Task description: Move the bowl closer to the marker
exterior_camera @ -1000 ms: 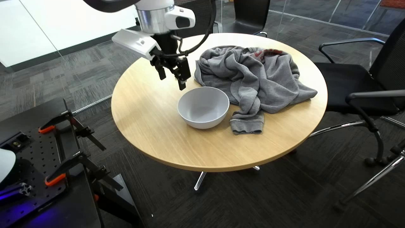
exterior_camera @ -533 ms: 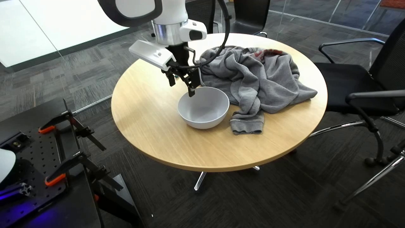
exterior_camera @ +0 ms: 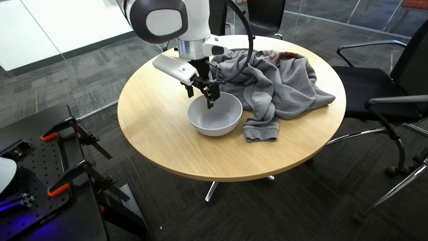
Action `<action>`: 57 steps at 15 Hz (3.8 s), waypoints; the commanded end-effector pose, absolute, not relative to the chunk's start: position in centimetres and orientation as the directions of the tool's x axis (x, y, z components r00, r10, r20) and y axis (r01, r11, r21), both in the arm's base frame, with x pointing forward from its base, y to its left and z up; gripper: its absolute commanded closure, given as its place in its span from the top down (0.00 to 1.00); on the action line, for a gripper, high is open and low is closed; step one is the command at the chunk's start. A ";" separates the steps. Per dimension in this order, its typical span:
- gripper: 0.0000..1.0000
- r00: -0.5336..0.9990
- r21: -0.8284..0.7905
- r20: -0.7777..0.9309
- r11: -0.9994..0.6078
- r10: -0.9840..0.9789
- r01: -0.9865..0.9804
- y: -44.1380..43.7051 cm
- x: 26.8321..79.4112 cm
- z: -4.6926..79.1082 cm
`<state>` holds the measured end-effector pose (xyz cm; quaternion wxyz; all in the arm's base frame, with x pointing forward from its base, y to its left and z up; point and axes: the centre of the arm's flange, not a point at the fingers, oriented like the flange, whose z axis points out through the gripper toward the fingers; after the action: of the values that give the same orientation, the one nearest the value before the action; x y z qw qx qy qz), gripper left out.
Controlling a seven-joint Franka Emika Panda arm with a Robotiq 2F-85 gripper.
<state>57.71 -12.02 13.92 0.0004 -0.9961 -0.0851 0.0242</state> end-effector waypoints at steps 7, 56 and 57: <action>0.29 0.988 0.008 -0.031 -0.989 0.149 0.149 -12.3 60.2 11.8; 0.51 0.939 0.175 -0.228 -0.938 0.257 0.299 11.0 54.9 17.7; 0.58 0.943 0.181 -0.216 -0.939 0.252 0.292 10.7 54.9 18.4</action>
<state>55.67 11.32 15.62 -0.0858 -0.9793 -0.1499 0.1061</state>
